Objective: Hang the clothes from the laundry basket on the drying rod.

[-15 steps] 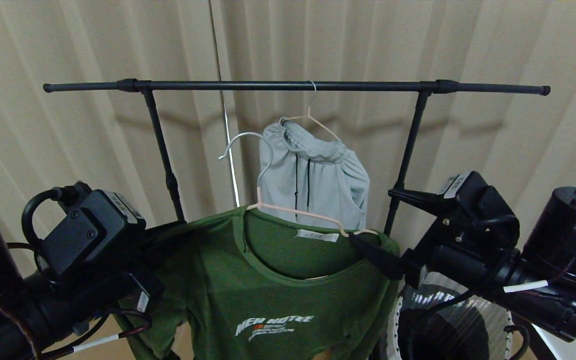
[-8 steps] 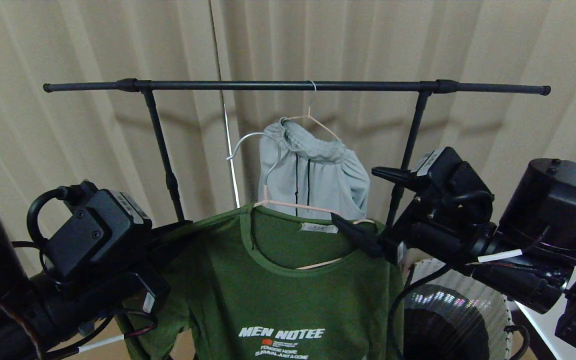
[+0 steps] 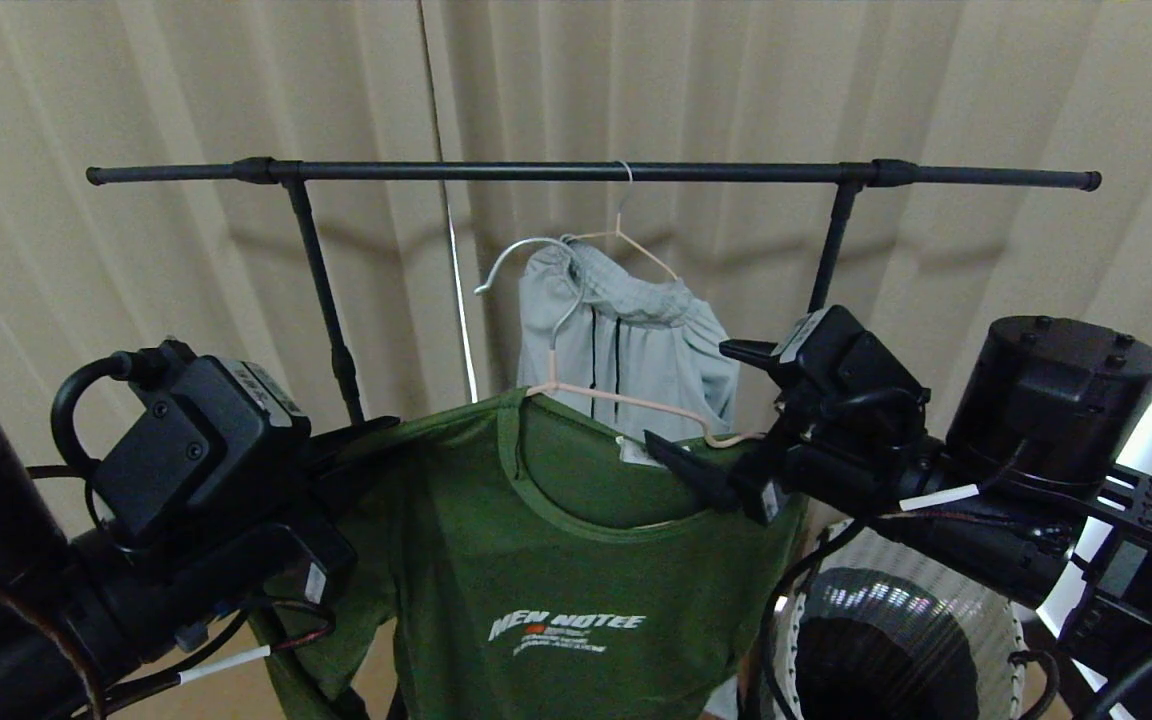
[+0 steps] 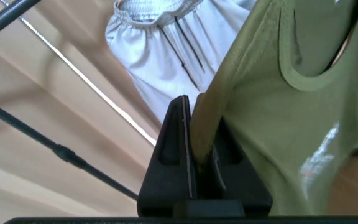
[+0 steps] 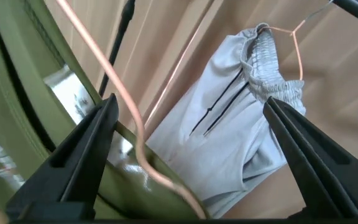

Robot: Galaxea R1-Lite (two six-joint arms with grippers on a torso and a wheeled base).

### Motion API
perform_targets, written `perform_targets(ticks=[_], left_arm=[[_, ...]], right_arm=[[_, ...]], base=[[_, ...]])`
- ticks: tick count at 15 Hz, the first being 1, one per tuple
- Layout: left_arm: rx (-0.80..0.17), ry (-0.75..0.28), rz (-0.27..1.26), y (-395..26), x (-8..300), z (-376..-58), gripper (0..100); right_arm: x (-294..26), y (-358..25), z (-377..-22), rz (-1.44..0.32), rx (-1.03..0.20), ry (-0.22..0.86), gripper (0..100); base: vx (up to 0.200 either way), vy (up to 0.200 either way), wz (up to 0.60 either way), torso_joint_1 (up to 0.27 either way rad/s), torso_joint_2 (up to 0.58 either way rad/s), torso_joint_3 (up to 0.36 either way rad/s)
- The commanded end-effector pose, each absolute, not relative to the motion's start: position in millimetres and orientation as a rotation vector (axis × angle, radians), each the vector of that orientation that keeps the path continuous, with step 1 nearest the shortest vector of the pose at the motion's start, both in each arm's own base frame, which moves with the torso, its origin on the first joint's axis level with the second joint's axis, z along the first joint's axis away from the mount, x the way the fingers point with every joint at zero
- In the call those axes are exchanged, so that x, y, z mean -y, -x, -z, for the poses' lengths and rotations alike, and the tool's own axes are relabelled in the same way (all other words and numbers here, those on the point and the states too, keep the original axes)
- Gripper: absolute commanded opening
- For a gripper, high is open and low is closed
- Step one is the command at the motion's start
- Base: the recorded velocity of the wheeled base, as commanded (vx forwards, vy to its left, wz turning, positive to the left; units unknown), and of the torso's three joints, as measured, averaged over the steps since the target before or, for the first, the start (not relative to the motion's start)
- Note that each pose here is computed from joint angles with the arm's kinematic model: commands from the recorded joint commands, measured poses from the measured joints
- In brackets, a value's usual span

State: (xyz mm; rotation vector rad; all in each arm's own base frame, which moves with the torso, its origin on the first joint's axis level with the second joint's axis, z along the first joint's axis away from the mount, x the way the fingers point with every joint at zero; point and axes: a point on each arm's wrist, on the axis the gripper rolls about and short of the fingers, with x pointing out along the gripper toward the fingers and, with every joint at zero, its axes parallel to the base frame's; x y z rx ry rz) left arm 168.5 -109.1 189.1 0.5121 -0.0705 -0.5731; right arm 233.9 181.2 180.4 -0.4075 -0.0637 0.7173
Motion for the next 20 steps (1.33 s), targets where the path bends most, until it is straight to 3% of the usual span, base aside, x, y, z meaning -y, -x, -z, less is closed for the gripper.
perform_targets(ticks=[1,13,14,20], left_arm=[[0.064,-0.515,0.579,-169.2,110.6,-187.2,0],[0.062,-0.511,0.584,-168.9,110.5,-185.2,0],[0.068,-0.509,0.583,-169.1,110.6,-186.1,100],[0.165,-0.394,0.562,-149.5,97.6,-210.7,100]], right_arm=[[-181.7,-234.4,-179.9,-0.718,0.063,0.408,0],[-181.5,-227.8,-188.5,-0.720,0.098,0.393,0],[-180.8,-227.0,-189.4,-0.718,0.101,0.390,0],[-139.6,-233.3,-197.1,-0.559,0.102,0.373,0]], base=[[0.000,0.000,0.00,0.000,0.00,0.000],[0.000,0.000,0.00,0.000,0.00,0.000],[0.000,0.000,0.00,0.000,0.00,0.000],[0.000,0.000,0.00,0.000,0.00,0.000]])
